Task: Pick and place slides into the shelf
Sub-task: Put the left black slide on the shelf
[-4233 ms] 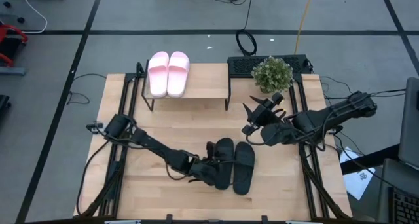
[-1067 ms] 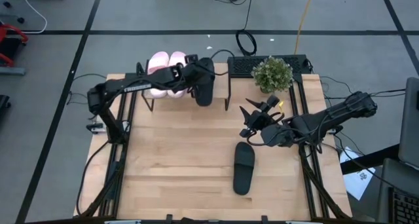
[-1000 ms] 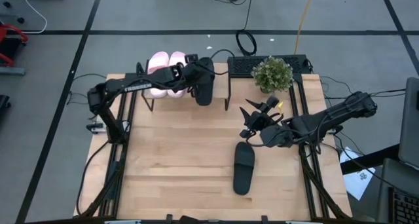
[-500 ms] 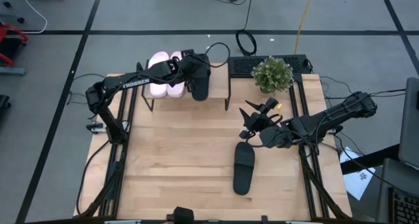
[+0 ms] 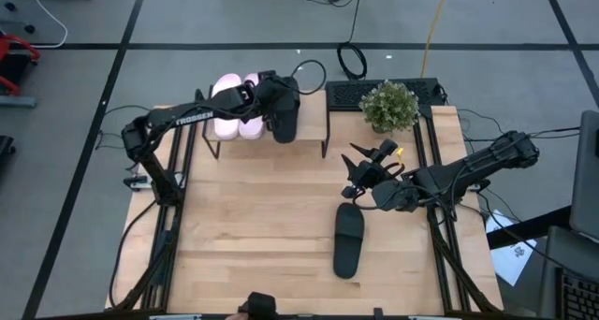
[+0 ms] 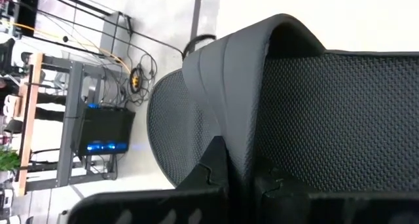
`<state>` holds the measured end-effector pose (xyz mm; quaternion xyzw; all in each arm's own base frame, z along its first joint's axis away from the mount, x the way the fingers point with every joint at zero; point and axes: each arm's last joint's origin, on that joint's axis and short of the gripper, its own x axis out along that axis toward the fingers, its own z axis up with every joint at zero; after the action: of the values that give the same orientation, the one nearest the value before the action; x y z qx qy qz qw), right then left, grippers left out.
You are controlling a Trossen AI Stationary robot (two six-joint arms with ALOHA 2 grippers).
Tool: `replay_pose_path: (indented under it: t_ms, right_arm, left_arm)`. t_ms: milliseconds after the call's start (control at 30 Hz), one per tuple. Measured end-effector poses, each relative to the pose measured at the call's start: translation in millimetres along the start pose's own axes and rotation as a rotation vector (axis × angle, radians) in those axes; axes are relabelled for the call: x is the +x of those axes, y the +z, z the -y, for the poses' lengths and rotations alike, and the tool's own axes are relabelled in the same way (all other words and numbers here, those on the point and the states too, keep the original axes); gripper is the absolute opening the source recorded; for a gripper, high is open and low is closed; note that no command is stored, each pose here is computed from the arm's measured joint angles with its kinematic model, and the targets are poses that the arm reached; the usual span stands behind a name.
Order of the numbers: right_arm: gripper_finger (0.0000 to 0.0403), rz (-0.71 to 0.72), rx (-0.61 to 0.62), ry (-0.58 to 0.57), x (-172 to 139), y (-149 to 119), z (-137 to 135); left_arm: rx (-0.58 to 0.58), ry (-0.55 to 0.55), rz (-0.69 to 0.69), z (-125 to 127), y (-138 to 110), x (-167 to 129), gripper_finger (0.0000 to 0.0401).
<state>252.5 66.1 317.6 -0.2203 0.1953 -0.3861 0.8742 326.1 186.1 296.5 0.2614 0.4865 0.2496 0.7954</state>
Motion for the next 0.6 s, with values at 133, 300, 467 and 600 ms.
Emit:
replay_pose_path:
  t_ms: [133, 300, 467, 600]
  right_arm:
    - [0.016, 0.001, 0.002, 0.0, 0.0, 0.1, 0.0]
    - [0.016, 0.015, 0.026, 0.0, 0.0, 3.2, 0.4]
    - [0.016, 0.016, 0.025, 0.0, 0.0, 3.4, 0.4]
    - [0.016, 0.016, 0.025, 0.0, 0.0, 3.4, 0.4]
  left_arm:
    - [0.018, 0.006, -0.031, 5.0, -5.1, 4.7, 0.0]
    - [0.029, 0.037, -0.035, 7.5, -7.0, 8.2, 0.0]
    - [0.036, 0.043, -0.038, 7.0, -7.1, 8.3, 0.0]
    - [0.051, 0.055, -0.054, 6.9, -7.9, 8.5, 0.0002]
